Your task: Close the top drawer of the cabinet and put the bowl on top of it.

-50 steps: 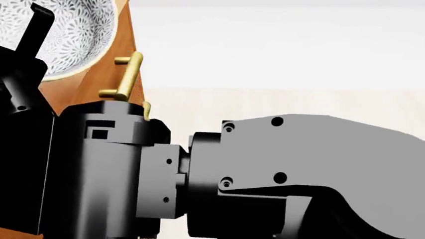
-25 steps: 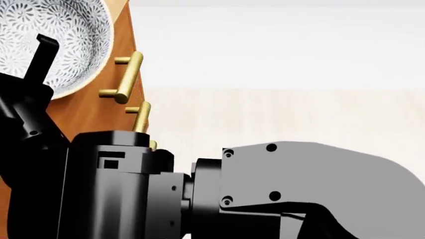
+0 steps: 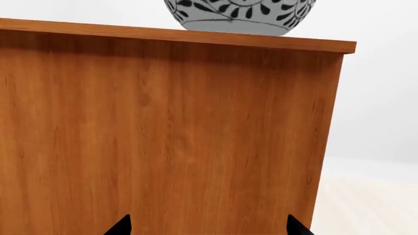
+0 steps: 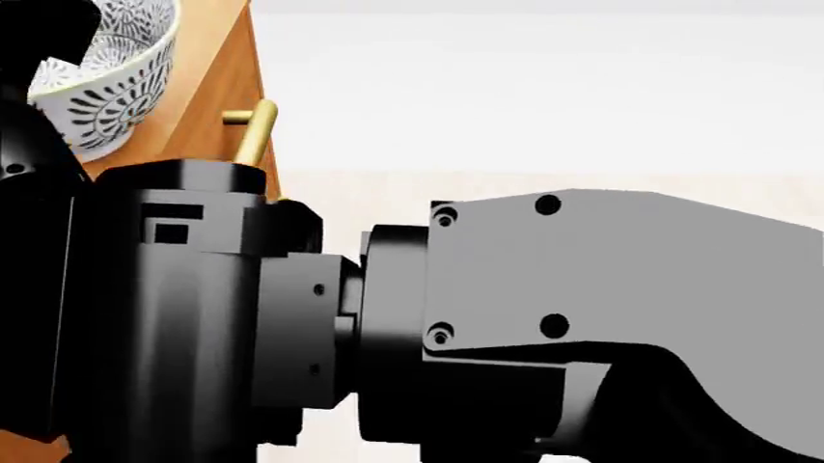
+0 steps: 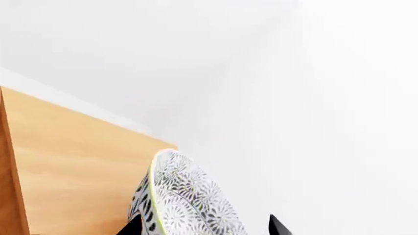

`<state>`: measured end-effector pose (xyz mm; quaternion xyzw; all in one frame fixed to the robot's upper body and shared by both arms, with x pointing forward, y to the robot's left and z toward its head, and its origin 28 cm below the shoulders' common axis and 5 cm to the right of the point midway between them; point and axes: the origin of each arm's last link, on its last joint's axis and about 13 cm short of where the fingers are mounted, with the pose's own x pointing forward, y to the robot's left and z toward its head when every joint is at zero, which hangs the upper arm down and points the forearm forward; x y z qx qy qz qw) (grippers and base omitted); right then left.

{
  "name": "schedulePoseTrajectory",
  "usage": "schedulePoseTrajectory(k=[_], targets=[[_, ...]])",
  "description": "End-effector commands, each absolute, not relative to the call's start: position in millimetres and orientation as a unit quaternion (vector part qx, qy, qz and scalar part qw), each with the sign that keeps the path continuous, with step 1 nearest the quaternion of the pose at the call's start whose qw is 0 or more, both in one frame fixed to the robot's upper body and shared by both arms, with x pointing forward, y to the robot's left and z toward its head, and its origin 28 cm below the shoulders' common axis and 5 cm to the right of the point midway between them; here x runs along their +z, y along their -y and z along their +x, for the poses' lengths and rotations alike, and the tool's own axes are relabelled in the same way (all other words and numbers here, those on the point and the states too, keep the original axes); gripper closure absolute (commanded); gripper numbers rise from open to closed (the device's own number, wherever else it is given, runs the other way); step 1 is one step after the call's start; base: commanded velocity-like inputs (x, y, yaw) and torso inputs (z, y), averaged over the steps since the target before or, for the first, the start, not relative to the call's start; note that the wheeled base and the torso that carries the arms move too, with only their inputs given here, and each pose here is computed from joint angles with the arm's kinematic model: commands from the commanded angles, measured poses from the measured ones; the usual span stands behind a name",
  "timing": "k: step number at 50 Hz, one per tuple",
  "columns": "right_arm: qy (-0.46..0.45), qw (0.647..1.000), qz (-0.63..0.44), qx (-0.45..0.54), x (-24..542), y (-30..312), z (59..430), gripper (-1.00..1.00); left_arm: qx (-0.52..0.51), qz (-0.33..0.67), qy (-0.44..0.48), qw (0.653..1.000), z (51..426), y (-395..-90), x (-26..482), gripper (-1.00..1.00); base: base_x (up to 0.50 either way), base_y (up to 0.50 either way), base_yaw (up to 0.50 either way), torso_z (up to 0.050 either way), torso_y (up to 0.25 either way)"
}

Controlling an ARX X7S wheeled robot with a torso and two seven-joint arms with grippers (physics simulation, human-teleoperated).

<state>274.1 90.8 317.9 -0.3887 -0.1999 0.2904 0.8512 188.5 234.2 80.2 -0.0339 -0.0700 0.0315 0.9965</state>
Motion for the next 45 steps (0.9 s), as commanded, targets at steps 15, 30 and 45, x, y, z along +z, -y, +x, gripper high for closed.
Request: schedulePoseTrajectory(k=[15, 30, 45], targets=[[0.314, 0.874, -0.347, 0.131, 465.6, -47.7, 249.0, -1.0, 0.029, -0.034, 0.074, 0.996, 185.8, -233.2, 83.9, -1.0, 0.0, 0.0, 0.0, 0.0, 0.0], [0.261, 0.894, -0.363, -0.027, 460.2, 63.1, 266.5, -1.0, 0.028, -0.034, 0.079, 0.996, 186.2, -233.6, 85.4, -1.0, 0.0, 0.0, 0.0, 0.0, 0.0], [0.183, 0.909, -0.361, -0.103, 364.2, 146.8, 246.8, -1.0, 0.025, -0.036, 0.085, 0.995, 180.9, -233.8, 87.1, -1.0, 0.0, 0.0, 0.0, 0.0, 0.0]])
